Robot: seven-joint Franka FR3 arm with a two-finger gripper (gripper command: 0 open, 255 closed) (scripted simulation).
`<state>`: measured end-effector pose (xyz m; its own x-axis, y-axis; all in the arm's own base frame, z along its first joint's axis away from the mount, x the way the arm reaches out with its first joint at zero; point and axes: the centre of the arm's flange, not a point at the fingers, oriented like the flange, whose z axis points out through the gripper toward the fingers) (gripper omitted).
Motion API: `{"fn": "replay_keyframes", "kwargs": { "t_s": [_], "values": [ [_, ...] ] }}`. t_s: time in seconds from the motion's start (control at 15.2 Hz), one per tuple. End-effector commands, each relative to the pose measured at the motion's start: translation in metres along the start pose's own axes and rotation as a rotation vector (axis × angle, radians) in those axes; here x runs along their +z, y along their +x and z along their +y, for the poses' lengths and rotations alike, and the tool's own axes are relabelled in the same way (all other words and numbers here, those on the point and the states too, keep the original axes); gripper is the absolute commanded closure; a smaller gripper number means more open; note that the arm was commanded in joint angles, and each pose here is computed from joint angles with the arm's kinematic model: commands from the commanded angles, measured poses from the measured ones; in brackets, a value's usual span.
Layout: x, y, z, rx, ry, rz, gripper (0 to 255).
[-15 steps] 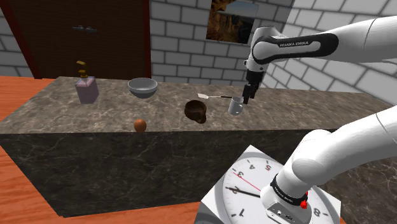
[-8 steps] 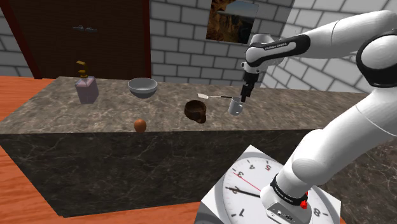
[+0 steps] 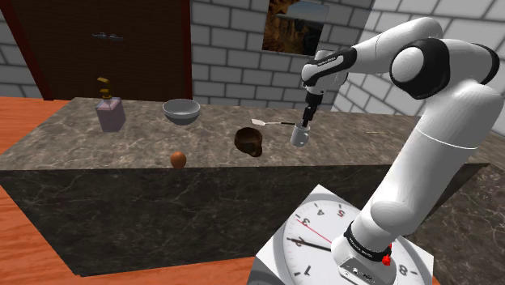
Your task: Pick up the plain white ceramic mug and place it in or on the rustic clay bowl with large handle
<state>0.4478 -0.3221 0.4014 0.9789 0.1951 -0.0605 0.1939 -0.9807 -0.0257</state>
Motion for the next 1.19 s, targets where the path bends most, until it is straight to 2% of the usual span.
{"fn": "replay_keyframes", "kwargs": {
  "t_s": [0.0,0.53,1.06,1.12],
  "values": [
    [0.01,0.011,0.023,-0.02,-0.002,0.01,0],
    [0.051,0.013,0.027,-0.023,-0.002,0.011,0],
    [0.051,0.013,0.027,-0.023,-0.002,0.011,0],
    [0.051,0.013,0.027,-0.023,-0.002,0.011,255]
  ]
}}
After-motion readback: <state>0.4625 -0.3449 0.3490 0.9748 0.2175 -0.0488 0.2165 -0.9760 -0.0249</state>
